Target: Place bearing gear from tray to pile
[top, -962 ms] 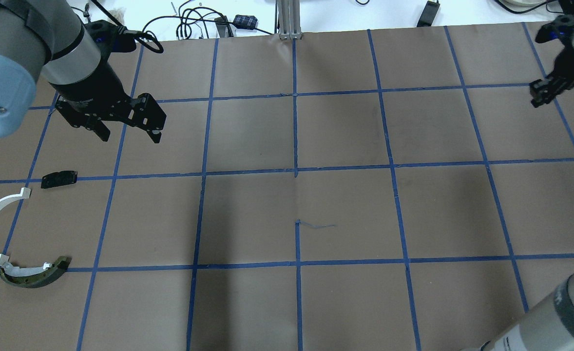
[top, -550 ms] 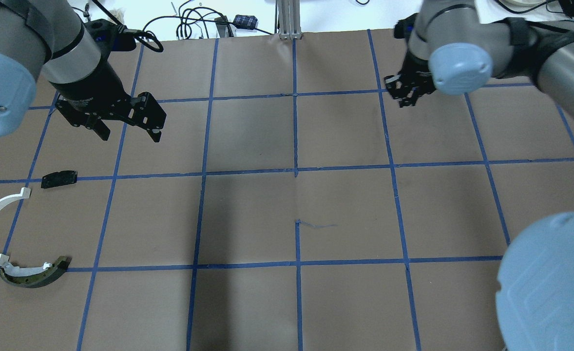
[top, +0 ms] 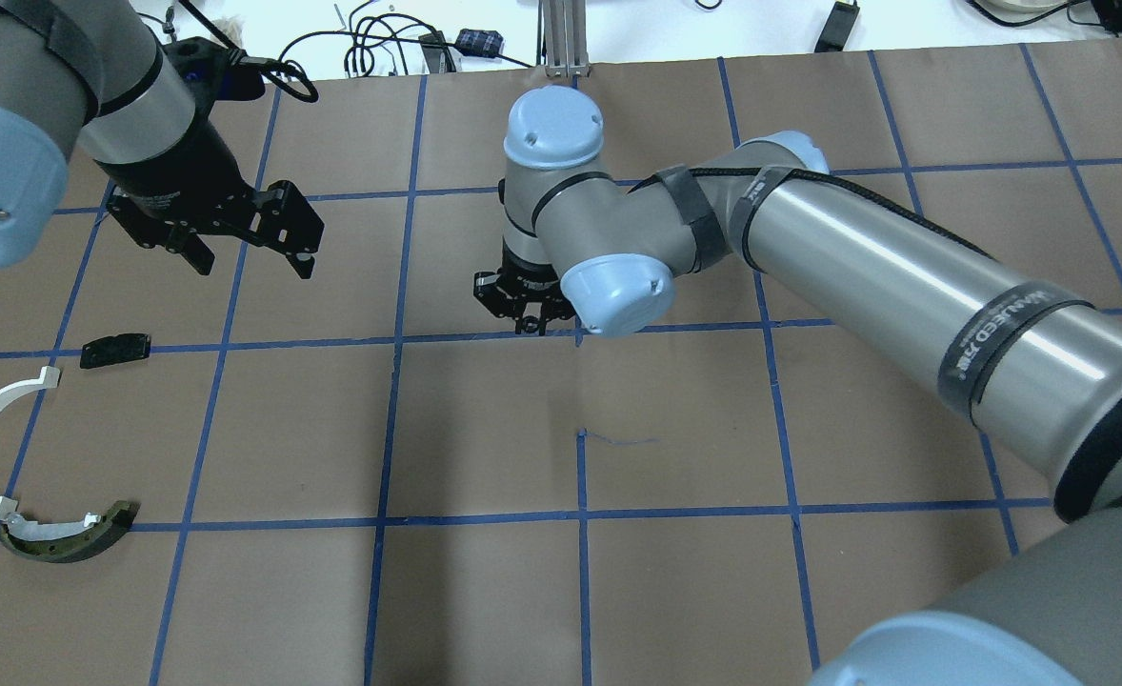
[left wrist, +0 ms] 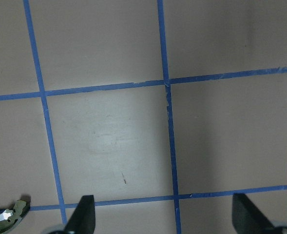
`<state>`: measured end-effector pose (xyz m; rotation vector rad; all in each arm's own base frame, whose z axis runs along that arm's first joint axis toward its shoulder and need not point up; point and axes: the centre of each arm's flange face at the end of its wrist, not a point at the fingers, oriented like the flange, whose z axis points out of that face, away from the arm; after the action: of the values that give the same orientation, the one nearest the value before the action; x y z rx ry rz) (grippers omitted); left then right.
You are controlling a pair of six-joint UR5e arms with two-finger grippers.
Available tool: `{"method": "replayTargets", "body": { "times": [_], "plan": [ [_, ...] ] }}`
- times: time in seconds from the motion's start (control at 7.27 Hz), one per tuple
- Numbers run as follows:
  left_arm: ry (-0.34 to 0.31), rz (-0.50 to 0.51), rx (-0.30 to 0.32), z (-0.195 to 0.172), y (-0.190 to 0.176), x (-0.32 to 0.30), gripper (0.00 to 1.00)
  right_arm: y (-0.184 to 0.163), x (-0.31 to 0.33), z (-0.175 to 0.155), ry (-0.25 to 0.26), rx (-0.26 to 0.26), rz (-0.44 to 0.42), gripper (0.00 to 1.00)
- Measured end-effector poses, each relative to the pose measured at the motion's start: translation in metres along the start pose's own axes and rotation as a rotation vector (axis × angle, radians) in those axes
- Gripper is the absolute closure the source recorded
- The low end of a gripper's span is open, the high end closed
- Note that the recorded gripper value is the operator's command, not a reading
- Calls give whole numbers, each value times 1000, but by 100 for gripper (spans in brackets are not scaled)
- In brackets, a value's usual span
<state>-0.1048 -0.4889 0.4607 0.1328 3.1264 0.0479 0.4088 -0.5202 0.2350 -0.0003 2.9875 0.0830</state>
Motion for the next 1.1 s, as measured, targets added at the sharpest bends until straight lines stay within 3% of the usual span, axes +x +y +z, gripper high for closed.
{"method": "replayTargets", "body": {
  "times": [0.14,0.28,0.41,0.69,1.1],
  "plan": [
    [1,-1,1,0,0,-1,0,12,-1,20,-3,-2,-7,1],
    [5,-3,1,0,-1,-2,0,19,4,32,-5,33,-17,0],
    [13,-8,-2,2,-3,-2,0,16,16,32,23,89,-28,0],
    [17,-17,2,10,-10,-3,0,-24,89,-8,110,163,-61,0],
    [17,52,24,45,-37,37,0,-63,311,-121,169,106,-117,0]
  ]
}}
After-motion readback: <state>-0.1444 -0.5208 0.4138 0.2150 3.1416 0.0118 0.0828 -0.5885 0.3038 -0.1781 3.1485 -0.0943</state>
